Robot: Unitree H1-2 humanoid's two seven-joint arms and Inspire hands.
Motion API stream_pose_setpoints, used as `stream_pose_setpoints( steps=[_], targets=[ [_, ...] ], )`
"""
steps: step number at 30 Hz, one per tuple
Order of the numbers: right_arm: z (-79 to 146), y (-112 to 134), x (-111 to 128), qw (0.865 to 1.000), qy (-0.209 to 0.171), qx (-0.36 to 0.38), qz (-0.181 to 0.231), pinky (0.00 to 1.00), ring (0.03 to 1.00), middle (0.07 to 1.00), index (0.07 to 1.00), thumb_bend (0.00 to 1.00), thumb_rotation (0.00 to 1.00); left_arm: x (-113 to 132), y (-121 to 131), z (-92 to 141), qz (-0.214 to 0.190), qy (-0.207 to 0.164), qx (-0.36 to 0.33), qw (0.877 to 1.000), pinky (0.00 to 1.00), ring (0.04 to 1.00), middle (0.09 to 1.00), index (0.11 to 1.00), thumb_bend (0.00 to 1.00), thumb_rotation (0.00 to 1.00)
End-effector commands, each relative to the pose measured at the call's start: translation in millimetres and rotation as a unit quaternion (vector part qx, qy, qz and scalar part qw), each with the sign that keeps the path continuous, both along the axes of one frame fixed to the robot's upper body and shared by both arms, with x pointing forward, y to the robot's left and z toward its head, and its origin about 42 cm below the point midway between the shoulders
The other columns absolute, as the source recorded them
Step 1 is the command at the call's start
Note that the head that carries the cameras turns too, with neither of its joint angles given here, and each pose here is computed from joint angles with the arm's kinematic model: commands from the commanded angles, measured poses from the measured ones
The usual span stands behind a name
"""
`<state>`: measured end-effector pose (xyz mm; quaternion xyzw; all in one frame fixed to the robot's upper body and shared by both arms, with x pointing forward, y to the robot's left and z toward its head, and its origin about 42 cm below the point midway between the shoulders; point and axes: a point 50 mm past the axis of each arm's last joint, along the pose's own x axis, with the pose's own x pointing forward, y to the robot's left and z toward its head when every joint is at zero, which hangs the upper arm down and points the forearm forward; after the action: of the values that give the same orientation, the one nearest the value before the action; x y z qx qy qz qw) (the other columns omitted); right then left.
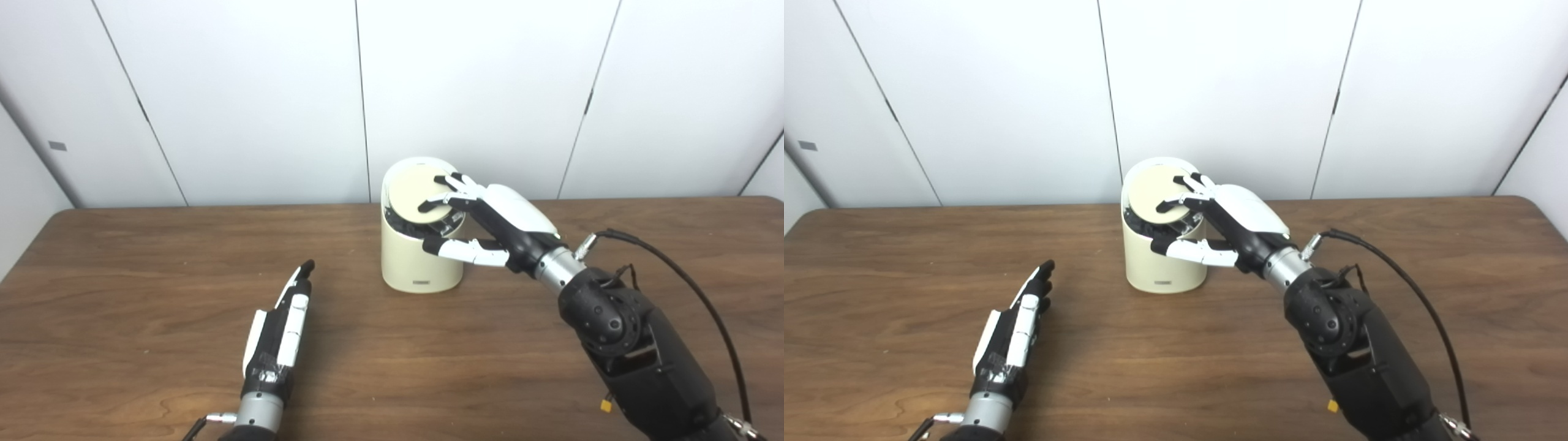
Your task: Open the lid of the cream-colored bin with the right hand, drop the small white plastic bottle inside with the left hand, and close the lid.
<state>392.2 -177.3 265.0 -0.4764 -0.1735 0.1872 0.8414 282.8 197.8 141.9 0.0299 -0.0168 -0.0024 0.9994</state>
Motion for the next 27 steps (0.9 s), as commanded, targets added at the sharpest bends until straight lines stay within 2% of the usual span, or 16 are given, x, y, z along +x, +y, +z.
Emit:
stream_pose_setpoints(
  steps=[1,7,11,17,23,27],
  targets=[
    [8.0,-1.7,-1.1,1.0,-0.02,-0.008,0.008,1.0,1.0,0.966,0.756,0.66,1.0,6.4,-3.4,16.8,0.0,-0.043,-0.001,0.999,1.0,1.0,1.0,0.972,0.63,1.0],
    [4.8,-2.1,-0.7,1.0,-0.013,-0.025,0.003,1.0,1.0,0.98,0.763,0.68,1.0,6.3,-3.9,17.3,0.003,-0.045,-0.003,0.999,1.0,1.0,0.996,0.964,0.64,1.0],
    [1.4,-0.8,-0.1,0.999,-0.018,-0.045,0.002,1.0,1.0,0.993,0.758,0.66,1.0,7.0,-5.0,18.6,0.003,-0.049,-0.006,0.999,1.0,0.998,0.993,0.965,0.62,1.0],
    [-1.2,0.0,0.8,0.997,-0.02,-0.079,-0.002,1.0,1.0,1.0,0.731,0.65,1.0,6.3,-6.0,20.2,0.002,-0.048,-0.006,0.999,1.0,1.0,0.995,0.969,0.64,1.0],
    [-0.2,-1.7,0.8,0.997,-0.02,-0.069,-0.004,1.0,1.0,1.0,0.736,0.66,1.0,6.6,-6.3,20.6,0.006,-0.052,-0.004,0.999,1.0,0.991,0.99,0.971,0.64,1.0],
    [7.0,-2.4,-0.6,0.998,-0.025,-0.048,-0.007,1.0,1.0,1.0,0.763,0.63,1.0,6.6,-6.4,20.8,0.007,-0.053,-0.001,0.999,1.0,0.99,0.99,0.971,0.64,1.0]
  ],
)
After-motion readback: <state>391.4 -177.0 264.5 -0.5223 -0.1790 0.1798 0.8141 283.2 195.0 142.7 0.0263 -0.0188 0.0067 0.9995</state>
